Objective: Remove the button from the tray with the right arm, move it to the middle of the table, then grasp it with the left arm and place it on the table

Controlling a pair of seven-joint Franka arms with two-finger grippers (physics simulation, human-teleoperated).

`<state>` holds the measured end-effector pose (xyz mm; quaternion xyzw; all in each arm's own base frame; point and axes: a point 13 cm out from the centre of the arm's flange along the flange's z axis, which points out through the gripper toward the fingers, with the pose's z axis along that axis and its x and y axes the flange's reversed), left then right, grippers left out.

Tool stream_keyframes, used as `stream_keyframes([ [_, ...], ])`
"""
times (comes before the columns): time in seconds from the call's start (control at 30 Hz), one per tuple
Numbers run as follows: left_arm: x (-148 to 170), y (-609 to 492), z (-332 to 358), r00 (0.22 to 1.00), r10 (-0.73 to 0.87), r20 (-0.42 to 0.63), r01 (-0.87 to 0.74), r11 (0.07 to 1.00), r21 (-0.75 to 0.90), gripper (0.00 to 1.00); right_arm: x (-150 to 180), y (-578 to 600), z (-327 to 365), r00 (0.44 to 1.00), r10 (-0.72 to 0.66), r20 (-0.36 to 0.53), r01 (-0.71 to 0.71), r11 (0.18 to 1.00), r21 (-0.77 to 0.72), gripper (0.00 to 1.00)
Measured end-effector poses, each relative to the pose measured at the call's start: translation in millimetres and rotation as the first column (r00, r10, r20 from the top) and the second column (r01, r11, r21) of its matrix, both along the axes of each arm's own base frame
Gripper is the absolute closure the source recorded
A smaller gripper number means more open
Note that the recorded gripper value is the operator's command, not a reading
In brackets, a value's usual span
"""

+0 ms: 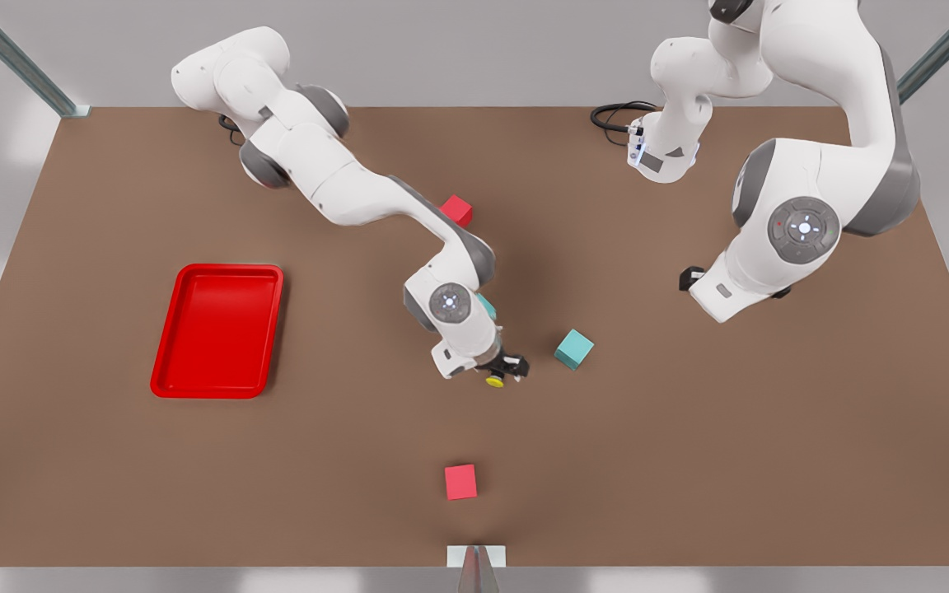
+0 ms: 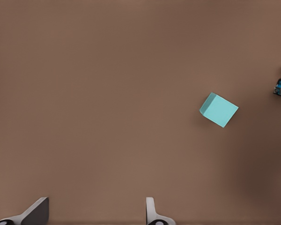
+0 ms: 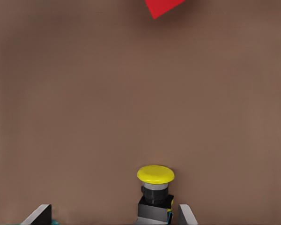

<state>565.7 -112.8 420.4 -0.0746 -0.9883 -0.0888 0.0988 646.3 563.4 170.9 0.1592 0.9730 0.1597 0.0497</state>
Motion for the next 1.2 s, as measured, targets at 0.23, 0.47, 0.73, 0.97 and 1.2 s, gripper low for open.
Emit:
stream_keyframes([
  [0.23, -10.5, -119.4, -68.8, 0.993, -0.055, -0.103, 0.047, 0.996, -0.081, 0.00, 98.0, -350.8, 221.5, 0.967, -0.235, 0.094, 0.246, 0.961, -0.125, 0.00],
  [0.47, -48.5, -304.3, -291.8, 0.995, 0.006, -0.103, -0.021, 0.989, -0.144, 0.00, -3.7, -469.8, 259.1, 0.990, -0.136, -0.020, 0.124, 0.943, -0.308, 0.00],
  [0.73, -6.3, -319.8, -341.5, 0.983, 0.041, 0.181, -0.001, 0.976, -0.218, 0.00, -0.8, -491.0, 284.2, 0.999, -0.007, -0.038, -0.006, 0.945, -0.326, 0.00],
  [0.97, -4.9, -327.1, -370.6, 0.976, -0.051, 0.210, 0.099, 0.969, -0.227, 0.00, -17.1, -447.8, 292.6, 0.985, 0.154, -0.079, -0.172, 0.925, -0.339, 0.00],
  [1.2, 13.4, -341.0, -379.7, 0.967, -0.084, 0.239, 0.145, 0.957, -0.249, 0.00, -19.8, -435.3, 279.4, 0.965, 0.233, -0.120, -0.259, 0.914, -0.312, 0.00],
])
